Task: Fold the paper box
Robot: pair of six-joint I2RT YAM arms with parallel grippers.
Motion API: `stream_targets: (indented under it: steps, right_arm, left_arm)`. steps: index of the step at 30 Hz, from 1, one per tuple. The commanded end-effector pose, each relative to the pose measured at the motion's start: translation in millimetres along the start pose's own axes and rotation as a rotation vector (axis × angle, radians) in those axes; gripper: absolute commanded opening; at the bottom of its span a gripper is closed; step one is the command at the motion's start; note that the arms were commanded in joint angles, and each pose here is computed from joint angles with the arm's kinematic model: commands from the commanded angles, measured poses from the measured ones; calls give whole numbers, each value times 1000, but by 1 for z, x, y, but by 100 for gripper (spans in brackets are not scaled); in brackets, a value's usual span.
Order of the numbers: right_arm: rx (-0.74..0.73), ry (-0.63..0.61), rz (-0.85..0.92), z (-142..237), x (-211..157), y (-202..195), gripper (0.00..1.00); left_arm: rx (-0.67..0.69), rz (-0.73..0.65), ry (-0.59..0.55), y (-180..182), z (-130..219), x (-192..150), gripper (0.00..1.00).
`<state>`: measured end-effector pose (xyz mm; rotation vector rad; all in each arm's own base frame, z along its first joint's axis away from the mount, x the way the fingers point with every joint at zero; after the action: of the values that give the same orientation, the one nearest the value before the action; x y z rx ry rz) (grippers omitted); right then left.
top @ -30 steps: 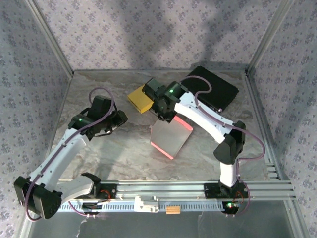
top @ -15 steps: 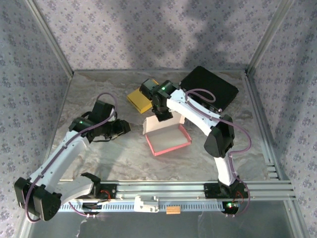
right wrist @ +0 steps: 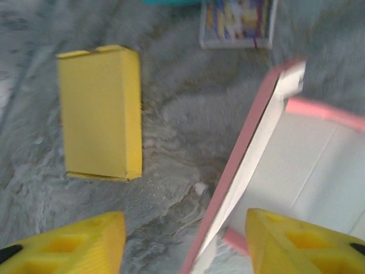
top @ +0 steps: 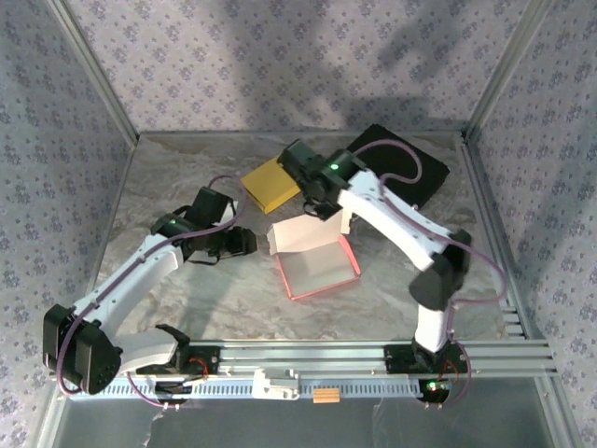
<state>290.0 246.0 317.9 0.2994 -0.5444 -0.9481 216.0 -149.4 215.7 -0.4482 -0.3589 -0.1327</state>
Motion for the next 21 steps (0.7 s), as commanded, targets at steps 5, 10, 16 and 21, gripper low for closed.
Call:
stream_targets:
  steps: [5, 10, 16, 21]
  right_arm:
    - [395, 120, 951, 16, 64, -54, 68]
    - [437, 287, 1108, -30, 77, -127, 68]
    - [516, 243, 1158, -68, 82, -125, 68]
    - [544, 261, 1239, -91, 81, -115, 68]
  left_arm:
    - [-62, -181, -70, -18, -3, 17, 43]
    - [-35, -242, -68, -26, -21, 16, 43]
    - [78, -274, -84, -23, -35, 15, 43]
    - [110, -270, -68, -21, -47, 19, 43]
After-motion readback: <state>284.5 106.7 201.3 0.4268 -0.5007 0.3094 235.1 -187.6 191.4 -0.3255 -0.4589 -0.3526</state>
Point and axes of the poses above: each hand's point on the last joint's axis, 136 mm out from that joint toward the fingers, its own z axis back along the fingers, its own y axis along the line the jaws close on, x = y × z, the point moved 7 cm from there along z, back along the fingers, and after that the axes turned 7 degrees about -z, right-handed, at the moved point
